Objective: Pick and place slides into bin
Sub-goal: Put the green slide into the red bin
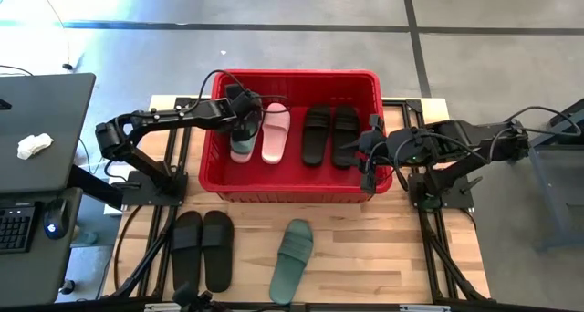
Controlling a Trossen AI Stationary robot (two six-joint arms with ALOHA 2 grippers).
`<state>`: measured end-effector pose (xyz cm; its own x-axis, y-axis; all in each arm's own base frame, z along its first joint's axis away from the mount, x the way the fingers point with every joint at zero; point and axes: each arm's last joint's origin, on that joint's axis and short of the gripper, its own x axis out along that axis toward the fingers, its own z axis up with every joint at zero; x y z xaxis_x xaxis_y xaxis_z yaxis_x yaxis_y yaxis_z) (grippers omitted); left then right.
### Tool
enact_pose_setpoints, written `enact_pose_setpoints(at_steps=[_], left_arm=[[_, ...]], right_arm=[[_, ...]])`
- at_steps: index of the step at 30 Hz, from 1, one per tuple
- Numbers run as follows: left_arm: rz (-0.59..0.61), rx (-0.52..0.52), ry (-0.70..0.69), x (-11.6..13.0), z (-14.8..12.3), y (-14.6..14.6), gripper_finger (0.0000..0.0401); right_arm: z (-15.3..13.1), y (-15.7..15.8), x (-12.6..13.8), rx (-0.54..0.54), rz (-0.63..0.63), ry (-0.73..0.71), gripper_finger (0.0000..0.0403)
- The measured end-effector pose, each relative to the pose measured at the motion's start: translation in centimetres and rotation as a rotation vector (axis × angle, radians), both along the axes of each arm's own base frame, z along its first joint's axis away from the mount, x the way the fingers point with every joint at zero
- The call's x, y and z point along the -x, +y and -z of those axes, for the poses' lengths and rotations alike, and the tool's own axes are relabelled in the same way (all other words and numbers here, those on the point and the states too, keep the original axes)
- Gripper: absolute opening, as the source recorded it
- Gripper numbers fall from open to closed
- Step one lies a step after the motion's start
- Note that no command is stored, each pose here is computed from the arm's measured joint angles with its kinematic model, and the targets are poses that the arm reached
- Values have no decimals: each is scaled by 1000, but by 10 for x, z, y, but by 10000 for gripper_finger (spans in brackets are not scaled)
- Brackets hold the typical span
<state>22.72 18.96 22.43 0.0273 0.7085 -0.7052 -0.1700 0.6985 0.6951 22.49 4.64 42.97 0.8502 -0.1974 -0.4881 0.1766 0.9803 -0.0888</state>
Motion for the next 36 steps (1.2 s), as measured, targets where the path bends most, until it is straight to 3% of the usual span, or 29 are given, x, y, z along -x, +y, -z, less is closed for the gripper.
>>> enact_pose_setpoints(at_steps=[19,29,36], left_arm=[[23,87,107,8,6,-6,42],[50,89,130,7,6,-6,124],[137,70,237,8,6,-6,171]], right_arm=[[0,0,0,-6,4,-2,108],[0,0,0,-7,4,-2,108],[0,0,0,-7,4,-1,108]])
